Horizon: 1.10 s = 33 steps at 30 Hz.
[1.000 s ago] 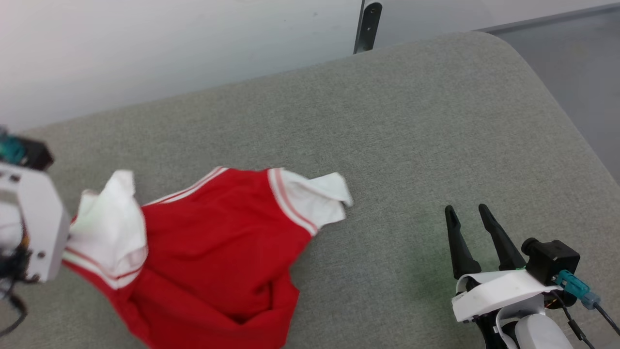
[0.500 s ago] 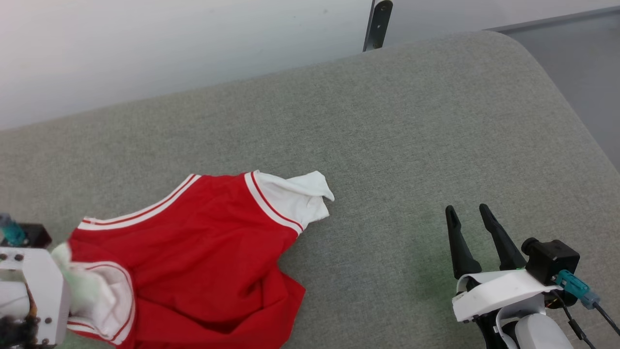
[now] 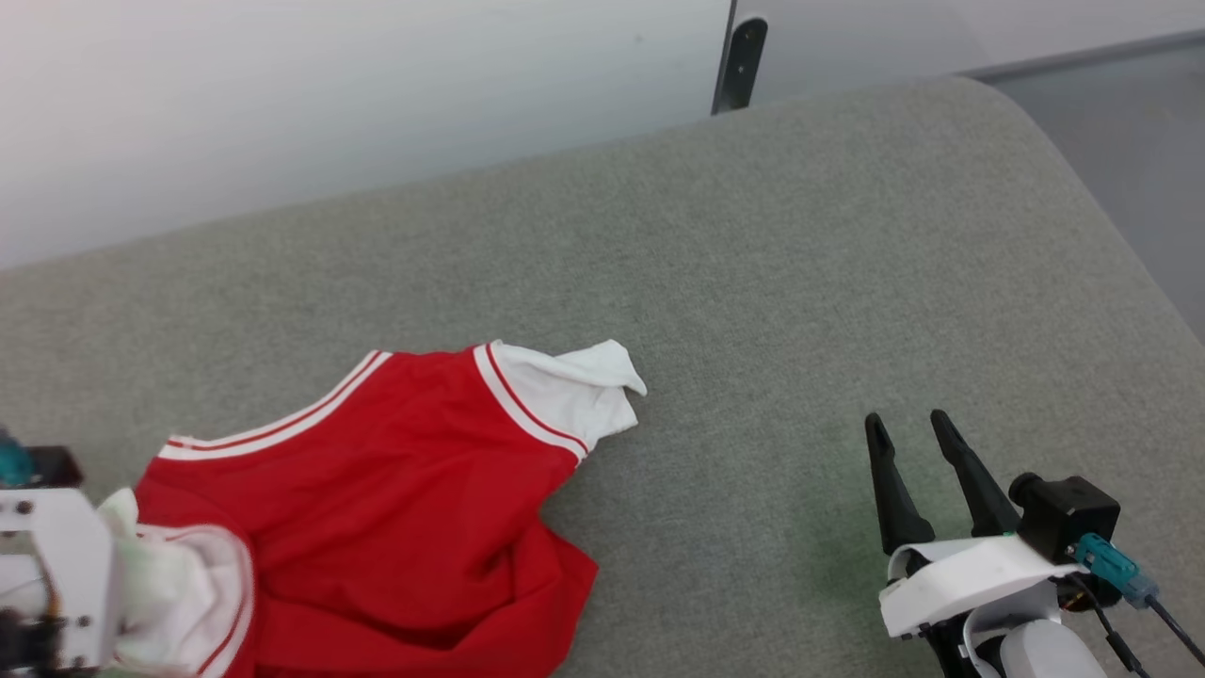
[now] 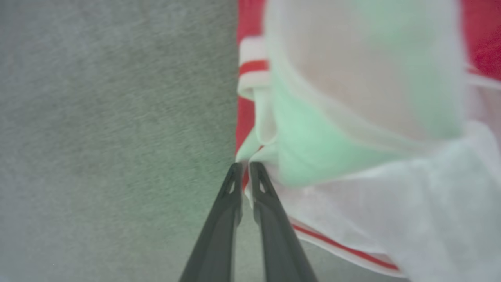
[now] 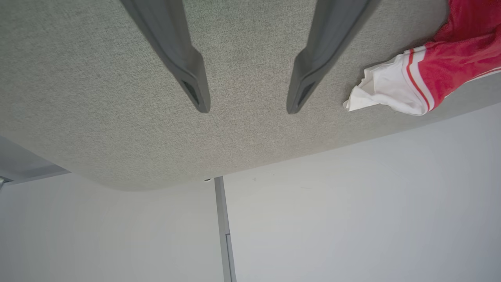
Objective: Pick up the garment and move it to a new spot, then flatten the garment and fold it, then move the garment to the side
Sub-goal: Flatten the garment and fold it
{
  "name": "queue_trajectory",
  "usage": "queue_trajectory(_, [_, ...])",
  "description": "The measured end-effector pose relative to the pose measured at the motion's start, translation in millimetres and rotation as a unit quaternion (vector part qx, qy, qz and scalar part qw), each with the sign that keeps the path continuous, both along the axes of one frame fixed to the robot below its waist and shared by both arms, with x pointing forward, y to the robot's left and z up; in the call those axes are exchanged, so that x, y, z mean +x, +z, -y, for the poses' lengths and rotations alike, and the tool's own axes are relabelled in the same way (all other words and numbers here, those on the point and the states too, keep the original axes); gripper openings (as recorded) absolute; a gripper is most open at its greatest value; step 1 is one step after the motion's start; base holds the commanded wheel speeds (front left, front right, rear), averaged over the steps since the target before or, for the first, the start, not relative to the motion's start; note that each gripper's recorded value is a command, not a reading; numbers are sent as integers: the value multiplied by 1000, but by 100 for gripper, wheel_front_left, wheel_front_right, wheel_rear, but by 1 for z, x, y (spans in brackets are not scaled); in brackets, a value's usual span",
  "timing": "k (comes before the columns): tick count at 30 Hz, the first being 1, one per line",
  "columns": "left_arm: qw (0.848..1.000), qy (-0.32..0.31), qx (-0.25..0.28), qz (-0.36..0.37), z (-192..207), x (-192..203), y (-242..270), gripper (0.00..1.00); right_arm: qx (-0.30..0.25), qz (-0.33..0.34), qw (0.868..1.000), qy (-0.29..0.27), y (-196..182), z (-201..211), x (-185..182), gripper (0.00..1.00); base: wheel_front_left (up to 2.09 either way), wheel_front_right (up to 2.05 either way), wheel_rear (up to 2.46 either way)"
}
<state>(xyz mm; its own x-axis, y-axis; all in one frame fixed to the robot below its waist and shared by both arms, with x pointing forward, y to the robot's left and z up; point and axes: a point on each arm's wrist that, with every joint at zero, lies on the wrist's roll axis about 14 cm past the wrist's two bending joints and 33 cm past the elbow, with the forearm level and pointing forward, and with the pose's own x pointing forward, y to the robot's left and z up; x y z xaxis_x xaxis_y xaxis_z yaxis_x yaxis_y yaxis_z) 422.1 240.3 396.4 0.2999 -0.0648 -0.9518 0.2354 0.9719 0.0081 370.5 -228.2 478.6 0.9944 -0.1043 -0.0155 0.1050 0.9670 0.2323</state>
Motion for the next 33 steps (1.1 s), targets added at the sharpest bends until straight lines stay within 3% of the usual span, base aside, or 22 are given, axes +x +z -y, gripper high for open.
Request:
queue_trajectory(3, [999,2,34,5,-18,-1,14,100,-1,1,1000,1,1,-1,-2,100,0,0,0])
queue_trajectory(14, [997,10,57,49,-39,-5,57,100,1,12,1000,23,7,-16,-5,100,0,0,0])
queue_trajectory(21, [993,-19,20,111,-8,-3,81,100,0,19,999,31,11,-22,-10,100,0,0,0])
queue_trajectory(26, [983,-39,-20,177,24,2,104,100,-6,31,999,36,19,-25,-11,100,0,0,0])
queue_trajectory(33, [958,-50,-62,276,47,6,132,100,-14,42,998,41,26,-27,-13,100,0,0,0])
